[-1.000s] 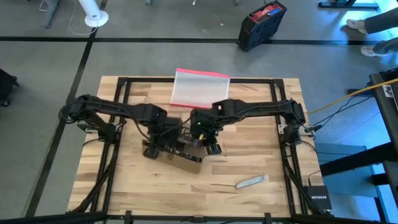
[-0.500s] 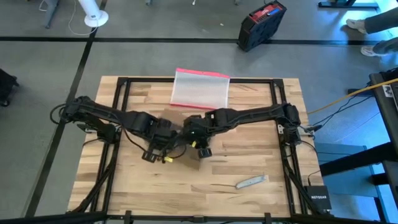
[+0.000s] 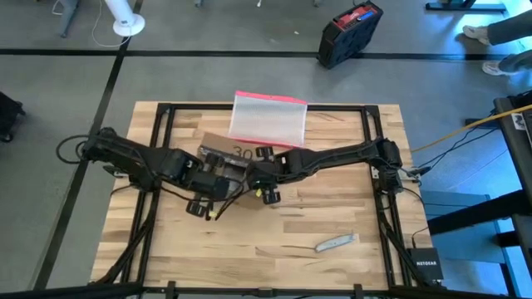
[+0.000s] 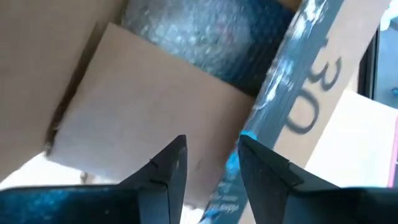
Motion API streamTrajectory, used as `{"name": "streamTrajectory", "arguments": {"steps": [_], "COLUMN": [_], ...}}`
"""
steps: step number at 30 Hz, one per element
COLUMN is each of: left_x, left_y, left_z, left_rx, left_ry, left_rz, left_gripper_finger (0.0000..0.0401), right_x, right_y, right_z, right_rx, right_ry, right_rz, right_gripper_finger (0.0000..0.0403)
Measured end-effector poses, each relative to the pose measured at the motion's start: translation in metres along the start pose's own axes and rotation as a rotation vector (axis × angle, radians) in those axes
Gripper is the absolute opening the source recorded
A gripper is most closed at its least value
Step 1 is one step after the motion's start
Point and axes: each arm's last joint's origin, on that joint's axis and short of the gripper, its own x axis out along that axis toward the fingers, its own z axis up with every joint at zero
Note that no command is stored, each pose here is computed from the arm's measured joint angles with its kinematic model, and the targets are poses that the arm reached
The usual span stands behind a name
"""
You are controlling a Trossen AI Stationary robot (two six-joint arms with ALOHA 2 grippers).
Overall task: Unpack boxes
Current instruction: Open the cardboard box using the gray cutter
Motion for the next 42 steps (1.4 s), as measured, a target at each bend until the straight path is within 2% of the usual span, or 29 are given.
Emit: {"name": "streamTrajectory", "arguments": {"steps": [3,6,11,21,25,32,35,42], "left_x": [-0.002,-0.004,-0.008,-0.012,-0.012,-0.022,-0.033,-0.043], "left_y": [-0.006,-0.013,-0.022,-0.031,-0.032,-0.029,-0.025,-0.022], "left_z": [-0.001,-0.004,-0.007,-0.007,-0.005,0.003,0.008,0.009], "left_rx": [0.033,0.078,0.125,0.177,0.19,0.189,0.184,0.18], "left_ry": [0.012,0.04,0.054,0.034,0.02,-0.061,-0.116,-0.146], "left_rz": [0.018,0.053,0.087,0.17,0.18,0.203,0.227,0.22], "left_gripper_finger": [0.0,0.0,0.0,0.0,0.0,0.0,0.0,0.0], "right_x": [0.0,-0.002,-0.005,-0.003,0.006,0.026,0.034,0.031], "right_y": [-0.001,-0.002,-0.005,-0.01,-0.012,-0.014,-0.019,-0.03], "right_z": [0.003,0.006,0.006,0.01,0.004,-0.013,-0.021,-0.023], "right_rx": [0.004,0.008,0.026,0.037,0.042,0.046,0.096,0.127], "right_ry": [-0.035,-0.09,-0.09,-0.144,-0.124,-0.041,0.003,0.044], "right_rz": [0.012,0.096,0.05,0.044,0.056,0.003,-0.04,-0.162], "right_gripper_finger": [0.0136,0.0136,0.0136,0.0136,0.0136,0.0136,0.0136,0.0136]}}
